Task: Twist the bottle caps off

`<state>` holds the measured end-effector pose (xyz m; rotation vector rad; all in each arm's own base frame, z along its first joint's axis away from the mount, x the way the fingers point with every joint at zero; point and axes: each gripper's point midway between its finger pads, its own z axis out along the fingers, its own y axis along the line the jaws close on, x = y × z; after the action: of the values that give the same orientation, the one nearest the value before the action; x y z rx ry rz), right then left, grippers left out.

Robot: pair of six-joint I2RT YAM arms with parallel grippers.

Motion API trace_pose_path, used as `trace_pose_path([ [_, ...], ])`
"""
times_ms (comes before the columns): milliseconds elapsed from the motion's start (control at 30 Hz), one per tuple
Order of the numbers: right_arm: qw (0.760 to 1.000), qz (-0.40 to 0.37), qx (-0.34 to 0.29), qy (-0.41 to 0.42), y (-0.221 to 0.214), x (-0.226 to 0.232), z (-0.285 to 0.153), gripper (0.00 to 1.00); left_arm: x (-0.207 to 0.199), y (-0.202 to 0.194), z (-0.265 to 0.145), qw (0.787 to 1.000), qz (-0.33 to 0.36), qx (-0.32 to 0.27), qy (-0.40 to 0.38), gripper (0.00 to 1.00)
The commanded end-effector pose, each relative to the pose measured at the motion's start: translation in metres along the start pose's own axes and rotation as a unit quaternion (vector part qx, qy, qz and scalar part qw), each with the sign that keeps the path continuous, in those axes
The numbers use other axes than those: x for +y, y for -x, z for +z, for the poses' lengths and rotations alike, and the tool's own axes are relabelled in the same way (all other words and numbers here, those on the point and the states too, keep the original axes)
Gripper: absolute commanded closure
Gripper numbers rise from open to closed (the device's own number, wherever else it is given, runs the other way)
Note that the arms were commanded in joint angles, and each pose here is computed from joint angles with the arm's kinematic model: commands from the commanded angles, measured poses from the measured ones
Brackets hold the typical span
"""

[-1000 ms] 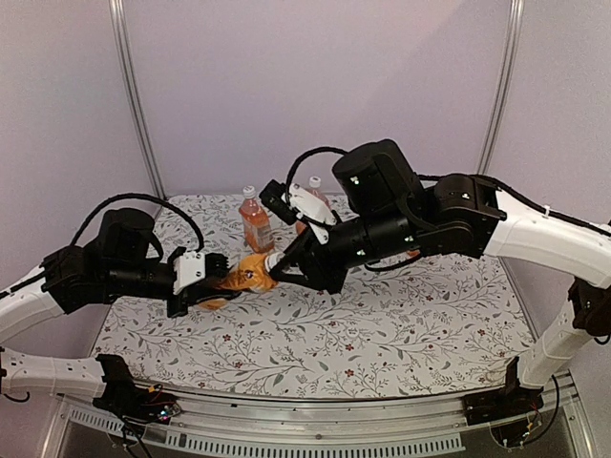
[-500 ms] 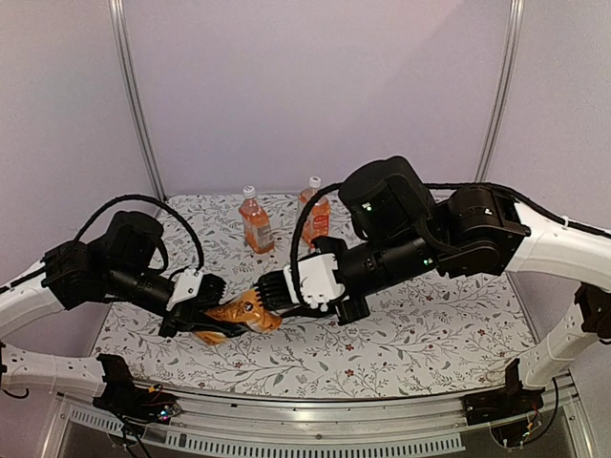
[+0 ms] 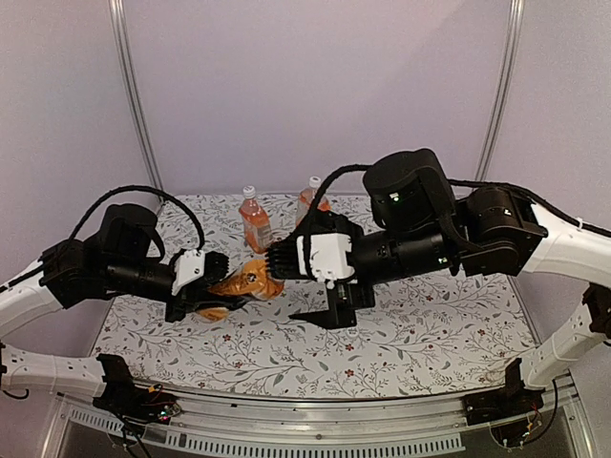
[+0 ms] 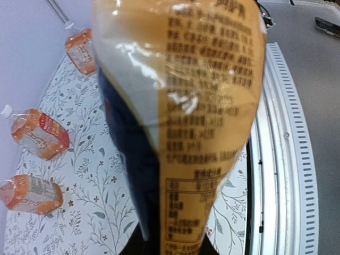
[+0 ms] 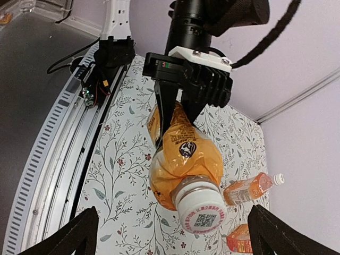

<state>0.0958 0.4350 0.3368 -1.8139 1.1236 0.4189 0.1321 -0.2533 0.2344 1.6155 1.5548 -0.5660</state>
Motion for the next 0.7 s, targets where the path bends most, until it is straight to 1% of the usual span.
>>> trace_pose_path([
  [0, 0.981, 0.170, -0.048, -0.074, 0.014, -0.039, -0.021, 0.01, 0.062, 0.008, -0.010, 0.985, 0.020, -0.011, 0.173, 1.00],
  [67, 0.963, 0.253, -0.060, -0.073, 0.016, -0.045, -0.022, 0.01, 0.077, 0.009, -0.013, 0.975, 0.043, -0.008, 0.217, 1.00],
  [100, 0.954, 0.281, -0.065, -0.079, 0.016, -0.051, -0.022, 0.01, 0.083, 0.009, -0.015, 0.971, 0.054, -0.005, 0.233, 1.00],
  [167, 0.931, 0.346, -0.068, -0.096, 0.013, -0.066, -0.021, 0.01, 0.089, 0.010, -0.016, 0.966, 0.069, 0.001, 0.249, 1.00],
  [200, 0.907, 0.401, -0.070, -0.108, 0.008, -0.075, -0.019, 0.02, 0.090, 0.011, -0.016, 0.965, 0.073, 0.002, 0.253, 1.00],
  [267, 0.868, 0.476, -0.072, -0.118, -0.001, -0.090, -0.015, 0.10, 0.092, 0.011, -0.017, 0.963, 0.079, 0.006, 0.258, 1.00],
  [300, 0.843, 0.519, -0.078, -0.117, -0.003, -0.095, -0.014, 0.13, 0.092, 0.010, -0.017, 0.963, 0.080, 0.008, 0.259, 1.00],
  [333, 0.829, 0.541, -0.078, -0.122, -0.007, -0.099, -0.013, 0.17, 0.092, 0.010, -0.016, 0.963, 0.079, 0.009, 0.259, 1.00],
  [367, 0.815, 0.561, -0.078, -0.123, -0.008, -0.100, -0.011, 0.18, 0.092, 0.010, -0.015, 0.963, 0.080, 0.009, 0.257, 1.00],
  [467, 0.799, 0.586, -0.078, -0.113, -0.008, -0.103, -0.009, 0.19, 0.091, 0.009, -0.013, 0.964, 0.081, 0.011, 0.254, 1.00],
  [567, 0.777, 0.616, -0.073, -0.108, -0.018, -0.107, -0.003, 0.27, 0.091, 0.010, -0.013, 0.964, 0.080, 0.008, 0.252, 1.00],
  [633, 0.770, 0.625, -0.072, -0.105, -0.020, -0.108, -0.001, 0.34, 0.091, 0.011, -0.014, 0.965, 0.079, 0.008, 0.251, 1.00],
  [667, 0.771, 0.625, -0.073, -0.095, -0.018, -0.107, 0.001, 0.37, 0.091, 0.011, -0.014, 0.965, 0.079, 0.008, 0.251, 1.00],
])
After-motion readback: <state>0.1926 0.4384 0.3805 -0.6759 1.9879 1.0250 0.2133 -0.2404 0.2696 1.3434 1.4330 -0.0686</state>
